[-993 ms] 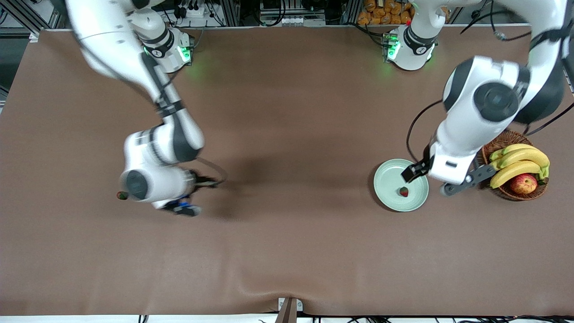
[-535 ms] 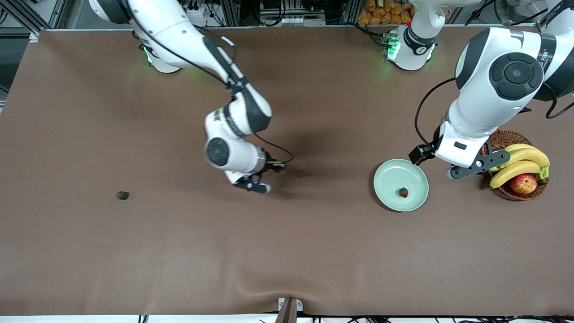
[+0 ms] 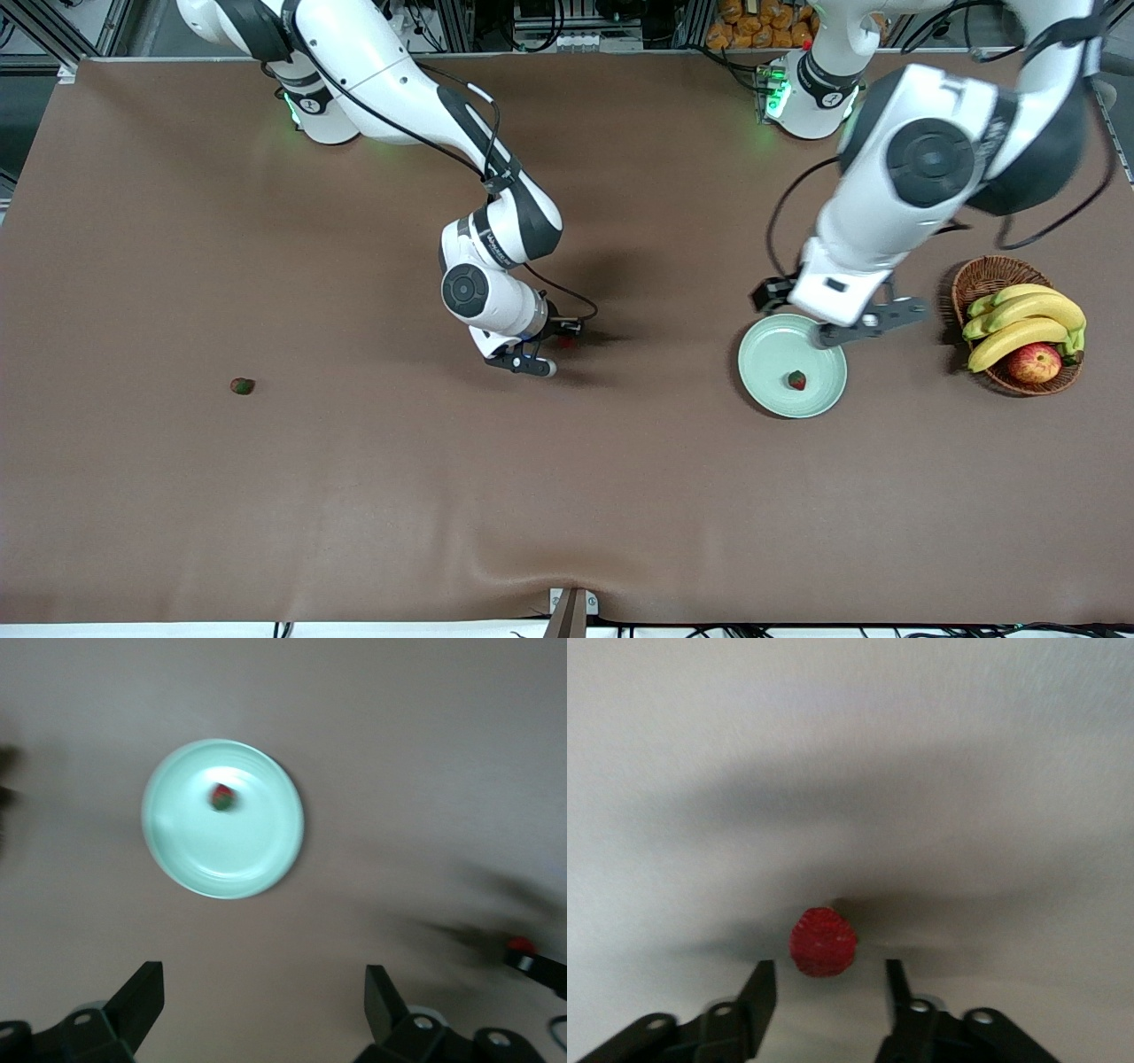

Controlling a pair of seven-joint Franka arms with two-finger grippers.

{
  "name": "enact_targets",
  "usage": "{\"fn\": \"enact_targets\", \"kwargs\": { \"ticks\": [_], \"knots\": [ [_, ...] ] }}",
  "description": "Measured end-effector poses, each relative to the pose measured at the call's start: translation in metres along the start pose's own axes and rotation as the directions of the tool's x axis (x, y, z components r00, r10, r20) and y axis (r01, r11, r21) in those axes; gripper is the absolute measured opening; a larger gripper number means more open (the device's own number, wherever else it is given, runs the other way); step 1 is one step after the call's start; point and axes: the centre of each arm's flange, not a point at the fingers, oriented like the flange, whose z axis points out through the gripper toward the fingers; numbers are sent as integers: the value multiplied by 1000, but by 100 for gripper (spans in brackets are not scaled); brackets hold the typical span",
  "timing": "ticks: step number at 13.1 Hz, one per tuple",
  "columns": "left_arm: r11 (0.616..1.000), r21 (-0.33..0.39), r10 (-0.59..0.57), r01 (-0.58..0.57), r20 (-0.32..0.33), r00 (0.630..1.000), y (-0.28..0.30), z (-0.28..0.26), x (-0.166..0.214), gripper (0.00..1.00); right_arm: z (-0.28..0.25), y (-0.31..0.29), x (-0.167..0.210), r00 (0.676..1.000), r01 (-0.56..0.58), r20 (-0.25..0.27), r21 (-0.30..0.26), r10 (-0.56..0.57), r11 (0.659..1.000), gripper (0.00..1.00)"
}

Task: Collect all strawberries into plate
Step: 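Carry the second strawberry to mid-table while the left gripper returns, then pass the second strawberry from the right gripper to the left gripper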

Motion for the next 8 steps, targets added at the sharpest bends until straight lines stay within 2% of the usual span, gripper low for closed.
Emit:
{"fn": "enact_targets", "kwargs": {
  "ticks": [3, 4, 6, 8],
  "knots": [
    [997, -44, -59, 60, 8, 998, 73, 43, -37, 100, -40, 9, 29, 999, -36, -27, 35, 37, 999, 94],
    [995, -62, -82, 83, 14, 997, 95, 60, -50, 100, -60, 18, 43, 998, -57, -32, 48, 59, 997, 100],
    [986, -102, -133, 135, 33, 991, 137, 99, -75, 100, -104, 49, 75, 993, -116, -16, 61, 117, 991, 100],
    [970, -154, -181, 188, 53, 982, 171, 138, -95, 100, -142, 102, 113, 987, -159, 1, 29, 159, 987, 100]
  ]
}}
